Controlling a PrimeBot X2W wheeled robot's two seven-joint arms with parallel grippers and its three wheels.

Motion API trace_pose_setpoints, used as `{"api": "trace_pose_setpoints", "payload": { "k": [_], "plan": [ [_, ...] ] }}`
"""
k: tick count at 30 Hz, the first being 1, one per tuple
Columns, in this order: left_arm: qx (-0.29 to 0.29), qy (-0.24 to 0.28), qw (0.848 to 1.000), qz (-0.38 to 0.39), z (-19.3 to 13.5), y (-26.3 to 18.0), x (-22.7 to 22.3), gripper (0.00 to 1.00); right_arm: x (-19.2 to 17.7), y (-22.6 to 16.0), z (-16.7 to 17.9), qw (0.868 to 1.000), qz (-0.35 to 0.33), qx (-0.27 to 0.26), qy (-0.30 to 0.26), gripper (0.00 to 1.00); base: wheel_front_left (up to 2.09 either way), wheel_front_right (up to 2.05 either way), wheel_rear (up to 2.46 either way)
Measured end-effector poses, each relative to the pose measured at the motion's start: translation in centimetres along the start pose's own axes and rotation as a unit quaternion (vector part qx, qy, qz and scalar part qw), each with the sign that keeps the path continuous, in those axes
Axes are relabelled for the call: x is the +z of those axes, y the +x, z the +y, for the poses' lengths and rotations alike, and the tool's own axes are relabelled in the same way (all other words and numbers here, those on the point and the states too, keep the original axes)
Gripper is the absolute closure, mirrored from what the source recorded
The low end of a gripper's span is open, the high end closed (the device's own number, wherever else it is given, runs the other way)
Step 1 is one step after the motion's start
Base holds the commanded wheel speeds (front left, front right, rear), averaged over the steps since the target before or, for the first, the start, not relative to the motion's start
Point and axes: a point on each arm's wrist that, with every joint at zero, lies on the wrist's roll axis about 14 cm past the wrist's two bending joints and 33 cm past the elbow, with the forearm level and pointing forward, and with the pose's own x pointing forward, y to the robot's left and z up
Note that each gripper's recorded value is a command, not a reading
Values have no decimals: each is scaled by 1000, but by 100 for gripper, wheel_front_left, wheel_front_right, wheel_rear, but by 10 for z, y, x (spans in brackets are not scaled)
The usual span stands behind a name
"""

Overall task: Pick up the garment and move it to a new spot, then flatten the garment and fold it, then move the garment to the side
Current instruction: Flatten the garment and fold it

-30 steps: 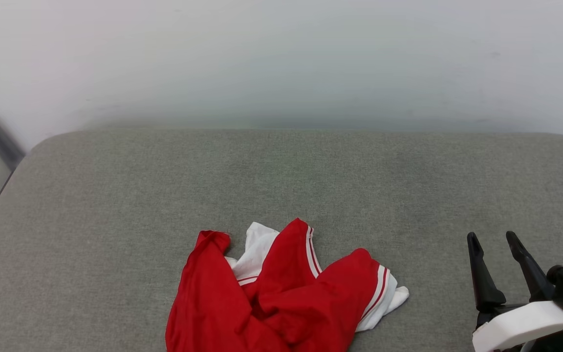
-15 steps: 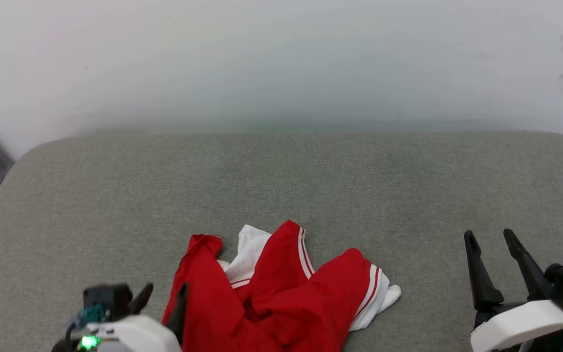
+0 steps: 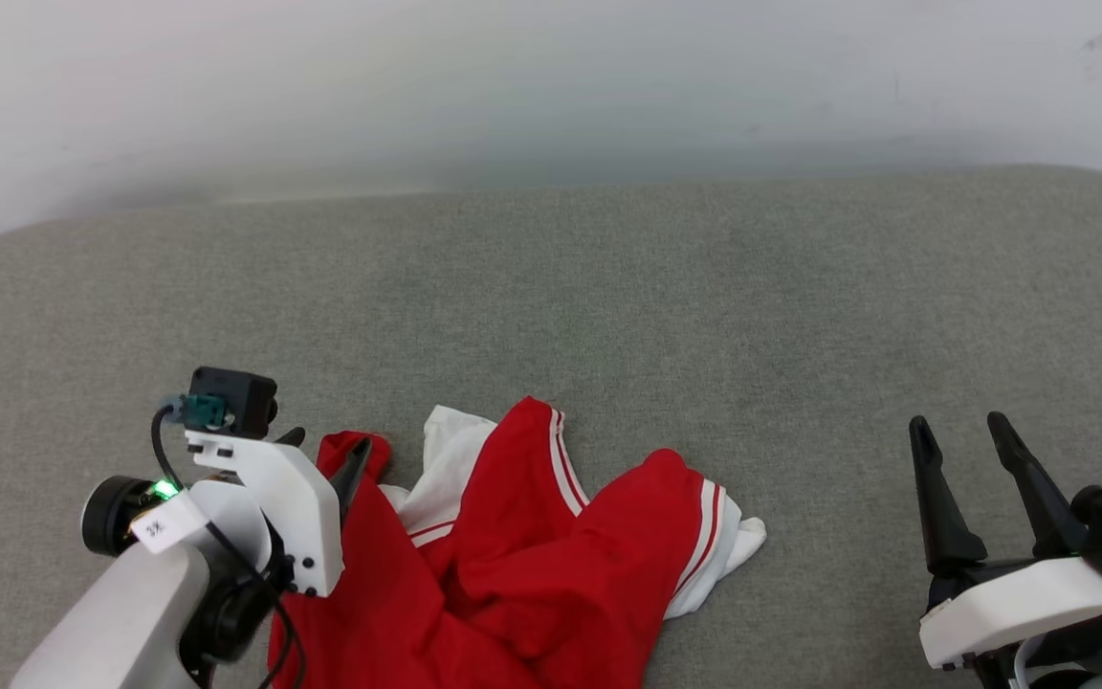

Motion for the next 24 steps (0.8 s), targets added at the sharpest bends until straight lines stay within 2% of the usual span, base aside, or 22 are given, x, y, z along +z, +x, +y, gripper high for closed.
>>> {"api": "trace_pose_setpoints", "payload": {
  "k": [5, 14, 16, 17, 18, 24],
  "plan": [
    [-13, -4, 996, 92, 8, 29, -23, 0, -13, 11, -4, 1000, 13, -4, 6, 0, 0, 0, 0],
    [-21, 2, 972, 235, 20, 54, -69, 0, -30, 19, -14, 999, 31, -19, 8, 0, 0, 0, 0],
    [-21, 4, 970, 244, 21, 57, -72, 62, -29, 20, -16, 999, 28, -21, 7, 0, 0, 0, 0],
    [-23, 2, 971, 239, 20, 59, -70, 96, -30, 20, -17, 999, 28, -23, 7, 0, 0, 0, 0],
    [-23, 0, 971, 239, 20, 61, -71, 100, -31, 20, -18, 999, 30, -24, 7, 0, 0, 0, 0],
    [-11, -5, 982, 187, 28, 58, -52, 100, -29, 21, -19, 999, 26, -25, 8, 0, 0, 0, 0]
  ]
}}
